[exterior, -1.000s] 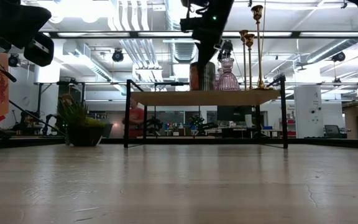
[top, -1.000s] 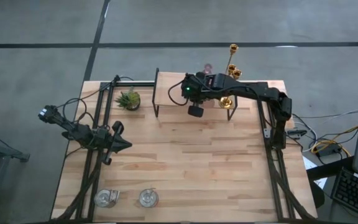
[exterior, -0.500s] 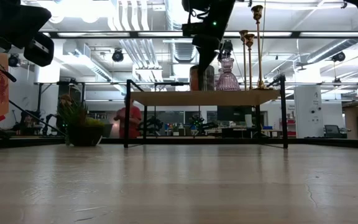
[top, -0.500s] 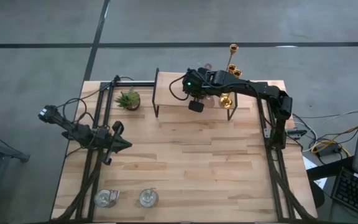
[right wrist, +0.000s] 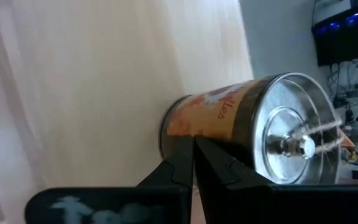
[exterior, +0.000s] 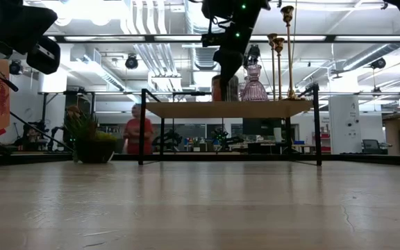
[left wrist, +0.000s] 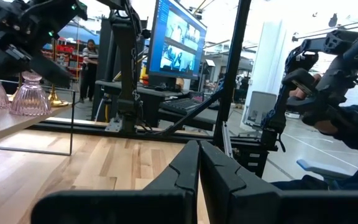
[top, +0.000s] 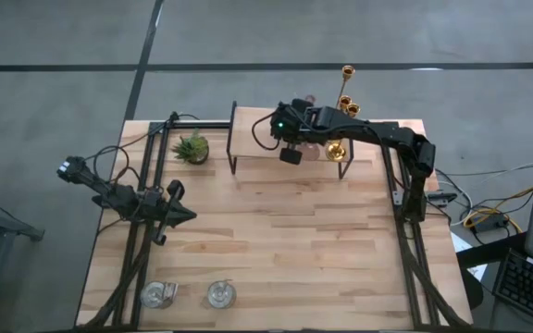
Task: Pick & Place candle stick holders
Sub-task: Put the right silver scented candle on the shelf
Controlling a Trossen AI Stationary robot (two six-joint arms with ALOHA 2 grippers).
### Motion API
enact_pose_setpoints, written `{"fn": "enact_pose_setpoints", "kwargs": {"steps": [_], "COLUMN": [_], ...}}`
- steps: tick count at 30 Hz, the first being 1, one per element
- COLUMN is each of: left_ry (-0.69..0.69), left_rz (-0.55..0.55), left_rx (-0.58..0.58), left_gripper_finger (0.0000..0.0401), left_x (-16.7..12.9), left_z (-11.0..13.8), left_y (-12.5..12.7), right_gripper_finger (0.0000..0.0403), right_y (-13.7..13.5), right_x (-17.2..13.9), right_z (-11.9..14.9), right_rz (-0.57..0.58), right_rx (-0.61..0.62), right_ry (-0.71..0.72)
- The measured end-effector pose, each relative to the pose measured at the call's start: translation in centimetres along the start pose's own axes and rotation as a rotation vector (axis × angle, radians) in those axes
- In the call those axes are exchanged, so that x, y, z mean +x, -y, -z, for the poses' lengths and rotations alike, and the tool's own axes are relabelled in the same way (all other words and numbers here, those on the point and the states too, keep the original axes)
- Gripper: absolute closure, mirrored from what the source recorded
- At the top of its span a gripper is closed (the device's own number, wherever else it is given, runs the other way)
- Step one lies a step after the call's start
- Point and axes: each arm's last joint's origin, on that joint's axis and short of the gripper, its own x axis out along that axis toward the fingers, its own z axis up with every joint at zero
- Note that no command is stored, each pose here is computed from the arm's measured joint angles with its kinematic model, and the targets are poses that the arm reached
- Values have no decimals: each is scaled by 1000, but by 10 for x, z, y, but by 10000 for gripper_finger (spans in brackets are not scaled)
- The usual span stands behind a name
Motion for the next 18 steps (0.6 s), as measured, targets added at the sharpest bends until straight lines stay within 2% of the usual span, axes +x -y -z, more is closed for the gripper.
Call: {"fn": "enact_pose_setpoints", "kwargs": {"steps": [18], "left_ry": [0], "left_rz": [0], "left_rx": [0], "left_gripper_finger": [385], "left_x": [0], "left_z": [0], "left_y": [0], "right_gripper_finger": [394], "right_y": [10], "right_x": [4], "right_z": [-2], "right_rz": [21], "right_rx": [0], "right_ry": [29]}}
